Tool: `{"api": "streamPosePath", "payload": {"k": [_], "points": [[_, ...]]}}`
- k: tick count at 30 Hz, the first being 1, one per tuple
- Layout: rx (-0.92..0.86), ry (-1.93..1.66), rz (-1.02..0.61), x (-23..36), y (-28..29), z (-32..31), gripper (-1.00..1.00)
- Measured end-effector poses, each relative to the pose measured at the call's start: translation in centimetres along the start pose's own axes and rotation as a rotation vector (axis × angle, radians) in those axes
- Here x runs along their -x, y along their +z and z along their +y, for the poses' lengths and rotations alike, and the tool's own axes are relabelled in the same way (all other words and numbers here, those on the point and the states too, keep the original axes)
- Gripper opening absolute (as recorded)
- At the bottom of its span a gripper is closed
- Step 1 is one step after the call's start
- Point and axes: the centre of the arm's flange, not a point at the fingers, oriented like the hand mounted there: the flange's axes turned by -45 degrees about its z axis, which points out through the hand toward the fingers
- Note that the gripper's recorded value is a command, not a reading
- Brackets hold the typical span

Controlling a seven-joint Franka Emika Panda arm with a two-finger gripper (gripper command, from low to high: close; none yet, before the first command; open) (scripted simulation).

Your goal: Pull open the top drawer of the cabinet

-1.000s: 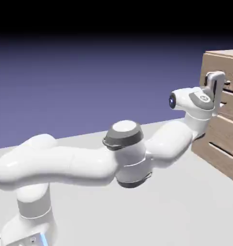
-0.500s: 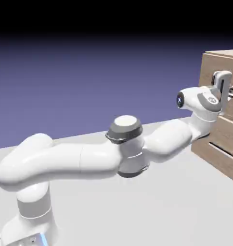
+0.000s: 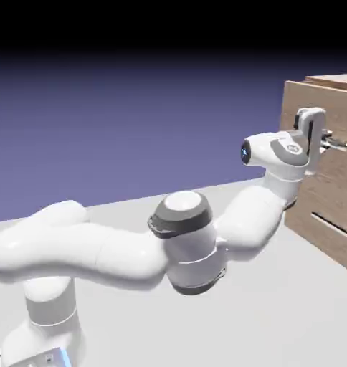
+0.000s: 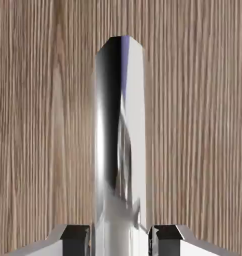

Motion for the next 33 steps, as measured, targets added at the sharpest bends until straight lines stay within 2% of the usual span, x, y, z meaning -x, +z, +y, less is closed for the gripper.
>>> {"api": "streamPosePath", "payload": {"k": [9,16,30,31,33], "points": [[0.004,0.006,0.000,0.0,-7.0,0.1,-1.00],[-0.004,-0.005,-0.005,0.2,-6.9,0.1,-1.00],[-0.001,0.001,0.000,0.0,-20.6,0.0,-1.00],[-0.001,0.001,0.000,0.0,-21.0,0.0,1.00],[0.002,0.000,0.000,0.0,-21.0,0.0,1.00]]}}
